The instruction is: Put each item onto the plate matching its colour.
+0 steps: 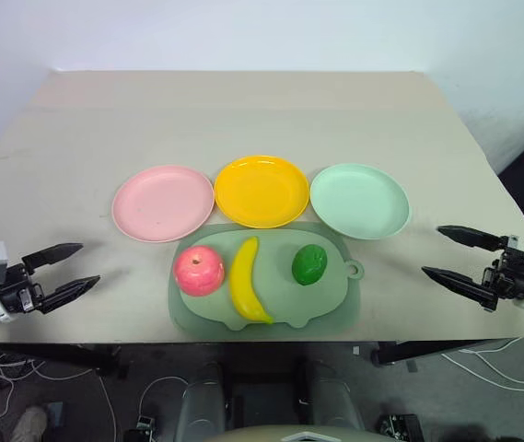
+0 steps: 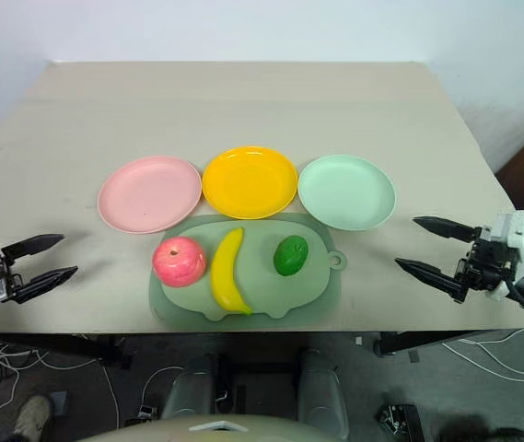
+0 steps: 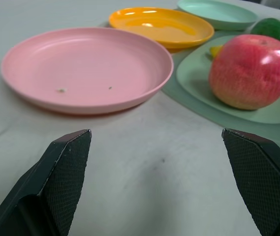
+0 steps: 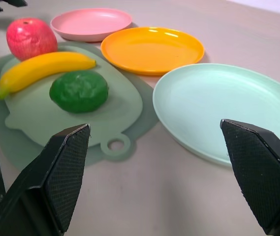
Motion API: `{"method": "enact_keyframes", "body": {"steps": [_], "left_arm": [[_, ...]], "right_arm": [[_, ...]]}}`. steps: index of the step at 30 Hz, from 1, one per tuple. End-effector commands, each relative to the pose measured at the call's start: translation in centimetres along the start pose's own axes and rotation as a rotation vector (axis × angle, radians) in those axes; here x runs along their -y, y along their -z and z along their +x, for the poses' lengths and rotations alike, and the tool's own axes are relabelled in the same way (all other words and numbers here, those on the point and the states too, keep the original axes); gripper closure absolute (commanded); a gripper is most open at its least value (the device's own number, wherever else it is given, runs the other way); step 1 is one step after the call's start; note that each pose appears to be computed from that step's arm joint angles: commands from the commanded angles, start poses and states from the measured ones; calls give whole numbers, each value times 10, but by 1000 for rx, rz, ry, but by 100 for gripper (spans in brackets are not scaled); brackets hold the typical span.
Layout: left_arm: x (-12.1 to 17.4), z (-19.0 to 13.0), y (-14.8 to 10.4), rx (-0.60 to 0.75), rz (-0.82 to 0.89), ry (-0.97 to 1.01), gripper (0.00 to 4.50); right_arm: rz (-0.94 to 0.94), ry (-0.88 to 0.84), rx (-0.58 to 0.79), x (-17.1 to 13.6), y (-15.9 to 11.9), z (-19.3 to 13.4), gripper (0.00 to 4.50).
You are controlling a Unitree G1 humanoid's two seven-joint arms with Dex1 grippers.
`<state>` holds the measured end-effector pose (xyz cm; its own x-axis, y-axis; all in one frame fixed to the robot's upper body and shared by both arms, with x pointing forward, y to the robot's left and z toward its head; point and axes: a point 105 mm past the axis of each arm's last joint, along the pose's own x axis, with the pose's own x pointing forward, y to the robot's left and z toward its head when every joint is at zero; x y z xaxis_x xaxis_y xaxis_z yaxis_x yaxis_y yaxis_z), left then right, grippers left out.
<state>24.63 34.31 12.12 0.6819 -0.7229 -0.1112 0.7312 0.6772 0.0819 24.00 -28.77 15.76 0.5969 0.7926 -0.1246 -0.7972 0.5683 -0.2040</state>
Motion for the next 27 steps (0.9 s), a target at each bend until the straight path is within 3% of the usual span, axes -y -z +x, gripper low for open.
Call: {"method": "enact_keyframes", "body": {"steps": [1,13,27], "left_arm": [[-4,-7,0,19,14,-56,3],[-5,-11,-11,58,39,-75,3],[18,-14,-8,84,44,-85,3]], "right_arm": [[-67,-7,-50,-1,0,-19,0],[-2,-5,-36,-8,0,-19,0],[-34,-24,-25,-1,4,-11,0]]}}
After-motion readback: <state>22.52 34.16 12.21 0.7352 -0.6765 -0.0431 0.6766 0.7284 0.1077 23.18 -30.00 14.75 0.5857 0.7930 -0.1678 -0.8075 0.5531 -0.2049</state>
